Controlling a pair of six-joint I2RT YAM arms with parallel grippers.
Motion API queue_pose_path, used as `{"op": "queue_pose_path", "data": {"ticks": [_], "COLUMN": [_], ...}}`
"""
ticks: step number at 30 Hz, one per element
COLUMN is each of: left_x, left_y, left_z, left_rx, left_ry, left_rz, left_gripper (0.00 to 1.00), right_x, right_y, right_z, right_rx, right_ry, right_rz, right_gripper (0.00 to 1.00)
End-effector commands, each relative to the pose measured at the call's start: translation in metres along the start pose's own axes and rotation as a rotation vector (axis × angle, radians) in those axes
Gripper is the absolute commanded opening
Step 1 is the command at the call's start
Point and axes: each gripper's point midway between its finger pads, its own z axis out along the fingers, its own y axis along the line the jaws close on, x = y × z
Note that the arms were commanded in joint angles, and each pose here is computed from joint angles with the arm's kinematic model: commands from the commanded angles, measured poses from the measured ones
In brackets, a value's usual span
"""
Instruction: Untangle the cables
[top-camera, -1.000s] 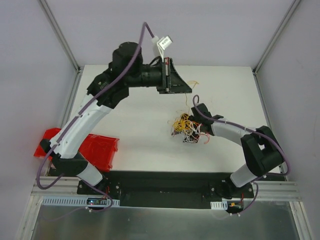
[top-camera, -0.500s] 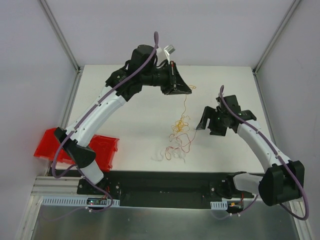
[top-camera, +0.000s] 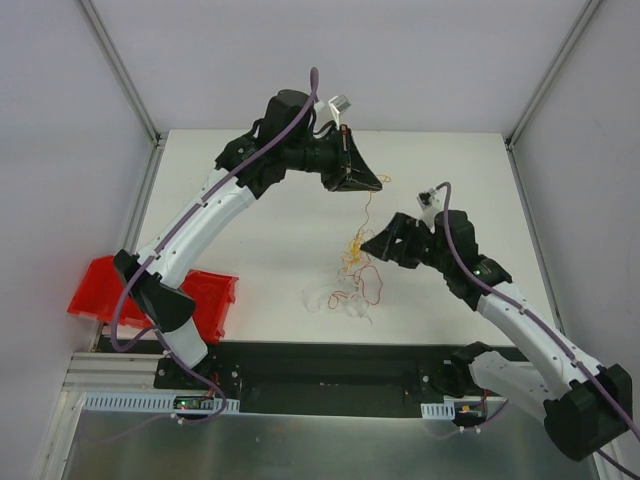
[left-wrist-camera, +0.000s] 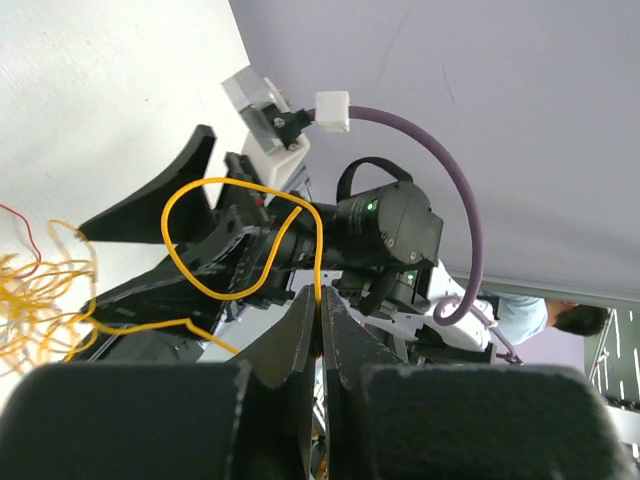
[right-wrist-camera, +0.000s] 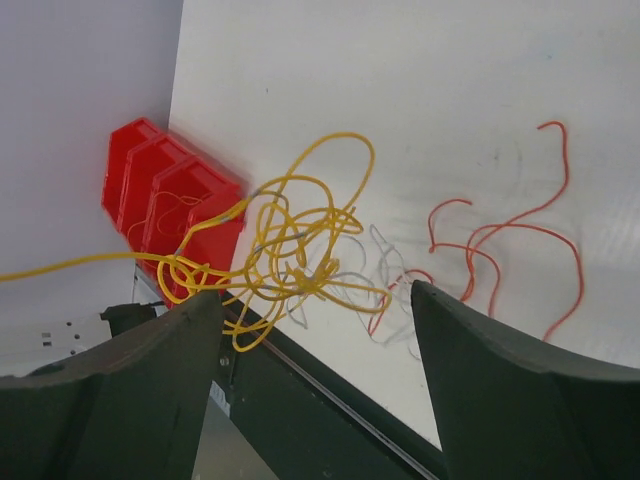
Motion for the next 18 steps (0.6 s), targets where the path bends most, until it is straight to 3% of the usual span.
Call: {"op": "queue_pose_path", "data": {"ticks": [1,6,10,14,18], "left_x": [0.004,0.008,0.013,0.013,0.011], "left_y": [-0.046,-0.091,-0.136,-0.182,-0.225], "left_z": [-0.029,-0.050,-0.076,-0.111,-0.157], "left_rx": [0.116,0.217,0.325,0.437,0.565], "left_ry": [-0.015,-0.014,-0.019,-0.086,-0.192], "left_rz": [0.058,0.097,0.156,0.230,0.281], "left_gripper": [0.00,0.00,0.00,0.00,0.00], "right_x": [-0.047,-0.026,-0.012,0.009,0.027], "right_y": [0.034,0.014,0.013,-0.052,-0.118], "right_z": [0.023,0.072,0.108,0.125,0.103], "right_rx": [-0.028,0.034,0.015,0.270,0.513], "right_ry": [-0.180,-0.111,-0.036,0.033,0.132], "right_rz": [0.055,0.206,0.225,0.259,0.250], "right_gripper": [0.75,0.63,0.60,0.59,0.59]}}
